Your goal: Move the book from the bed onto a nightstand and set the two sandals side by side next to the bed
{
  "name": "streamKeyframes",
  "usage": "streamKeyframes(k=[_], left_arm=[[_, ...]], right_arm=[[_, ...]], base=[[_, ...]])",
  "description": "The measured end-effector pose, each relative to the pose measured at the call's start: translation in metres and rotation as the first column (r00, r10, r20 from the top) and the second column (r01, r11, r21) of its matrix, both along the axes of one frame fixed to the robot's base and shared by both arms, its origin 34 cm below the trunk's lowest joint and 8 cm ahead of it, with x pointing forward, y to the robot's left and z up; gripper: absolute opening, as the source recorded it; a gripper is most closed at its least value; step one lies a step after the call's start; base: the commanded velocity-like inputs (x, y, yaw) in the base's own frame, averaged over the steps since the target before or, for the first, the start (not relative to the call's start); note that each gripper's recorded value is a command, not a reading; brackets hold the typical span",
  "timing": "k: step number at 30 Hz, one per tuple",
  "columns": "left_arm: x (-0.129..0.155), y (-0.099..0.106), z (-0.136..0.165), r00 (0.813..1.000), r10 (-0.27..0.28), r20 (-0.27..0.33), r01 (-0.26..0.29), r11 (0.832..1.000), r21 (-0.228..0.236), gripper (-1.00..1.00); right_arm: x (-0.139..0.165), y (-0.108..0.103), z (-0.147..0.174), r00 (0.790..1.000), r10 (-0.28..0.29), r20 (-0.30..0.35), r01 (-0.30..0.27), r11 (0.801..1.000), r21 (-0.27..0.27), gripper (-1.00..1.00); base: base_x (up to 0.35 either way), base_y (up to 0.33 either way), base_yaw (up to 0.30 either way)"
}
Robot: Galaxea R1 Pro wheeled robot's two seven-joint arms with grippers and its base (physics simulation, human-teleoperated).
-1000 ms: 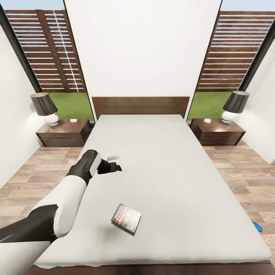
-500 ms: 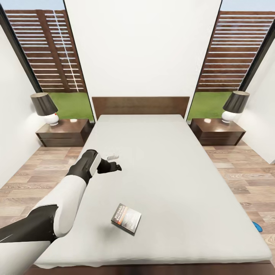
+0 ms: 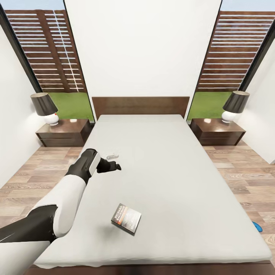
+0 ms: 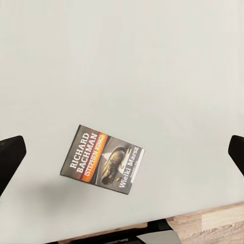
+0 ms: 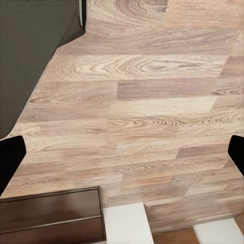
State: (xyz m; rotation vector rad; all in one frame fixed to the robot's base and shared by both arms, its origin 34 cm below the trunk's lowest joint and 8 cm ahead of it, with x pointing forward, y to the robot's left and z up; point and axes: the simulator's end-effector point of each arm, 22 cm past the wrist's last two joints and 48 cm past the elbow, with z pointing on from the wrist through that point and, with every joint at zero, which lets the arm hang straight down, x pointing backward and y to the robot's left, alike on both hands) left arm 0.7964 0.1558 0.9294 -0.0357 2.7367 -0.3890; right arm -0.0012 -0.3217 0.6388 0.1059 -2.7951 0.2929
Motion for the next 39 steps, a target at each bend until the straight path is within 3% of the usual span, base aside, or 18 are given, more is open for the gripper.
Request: streamKeyframes(k=[39], left_arm=[[0.006, 0.024, -0.004, 1.0, 0.015, -0.016, -0.014, 0.999, 0.032, 1.0]], right_arm=[[0.004, 0.0, -0.009, 1.0, -0.001, -0.002, 0.001, 1.0, 0.001, 1.0]], base=[[0.0, 0.0, 0.0]])
